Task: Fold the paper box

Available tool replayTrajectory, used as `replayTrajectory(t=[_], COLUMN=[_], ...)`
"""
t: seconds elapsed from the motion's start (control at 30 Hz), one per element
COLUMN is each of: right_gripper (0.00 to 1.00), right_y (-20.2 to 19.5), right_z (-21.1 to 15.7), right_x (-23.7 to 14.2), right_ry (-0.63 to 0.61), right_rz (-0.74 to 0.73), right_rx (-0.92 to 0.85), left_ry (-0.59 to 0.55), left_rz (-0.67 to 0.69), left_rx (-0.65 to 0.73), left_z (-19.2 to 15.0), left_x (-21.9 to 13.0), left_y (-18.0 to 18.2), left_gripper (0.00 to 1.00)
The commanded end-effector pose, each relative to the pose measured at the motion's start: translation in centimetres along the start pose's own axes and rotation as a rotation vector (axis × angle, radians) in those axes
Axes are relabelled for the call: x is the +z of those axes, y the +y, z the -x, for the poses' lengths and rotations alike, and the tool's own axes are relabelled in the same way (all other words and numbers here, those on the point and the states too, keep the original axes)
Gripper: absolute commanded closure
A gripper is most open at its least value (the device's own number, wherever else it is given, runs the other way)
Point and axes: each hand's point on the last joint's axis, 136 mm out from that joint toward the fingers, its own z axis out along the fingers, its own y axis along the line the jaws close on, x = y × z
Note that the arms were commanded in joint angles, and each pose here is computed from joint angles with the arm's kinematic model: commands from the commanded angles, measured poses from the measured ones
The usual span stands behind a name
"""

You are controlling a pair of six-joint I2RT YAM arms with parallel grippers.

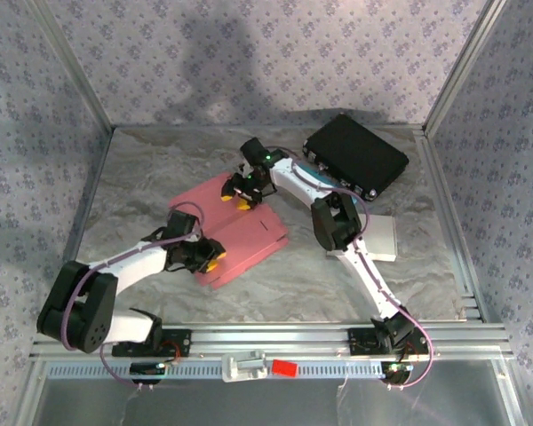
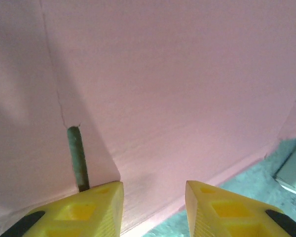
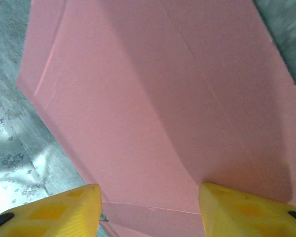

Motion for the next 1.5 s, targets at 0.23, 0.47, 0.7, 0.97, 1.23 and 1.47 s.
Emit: replayTrajectory(t=[0.23, 0.47, 0.7, 0.97, 1.23, 1.47], right_gripper=[0.43, 0.43, 0.43, 0.43, 0.43, 0.43], right_y=[3.4, -2.7, -8.2, -12.8, -12.8, -13.2], right_z=[-1.9, -8.9, -11.8, -9.9, -10.8, -10.8], right_x=[-14.3, -16.9, -16.2, -13.7, -12.0, -10.8], right_ry=[-0.290, -0.370, -0.420, -0.323, -0.298, -0.270], right_rz=[0.009, 0.027, 0.052, 0.011, 0.034, 0.045], right_rx=[-0.144, 0.044, 0.204, 0.301, 0.360, 0.421], left_ry=[-0.108, -0.158, -0.115, -0.071, -0.059, -0.026], left_rz=[-0.050, 0.117, 0.149, 0.251, 0.332, 0.380], left_rx=[0.043, 0.151, 0.152, 0.221, 0.285, 0.305], left_z=[3.4, 8.6, 10.9, 10.2, 9.8, 9.3], left_x=[-6.1, -7.2, -5.1, -3.0, -2.1, -1.4], left_y=[-5.2, -3.7, -2.8, -0.6, 0.5, 1.9], left_gripper=[0.60, 0.59, 0.60, 0.60, 0.60, 0.61])
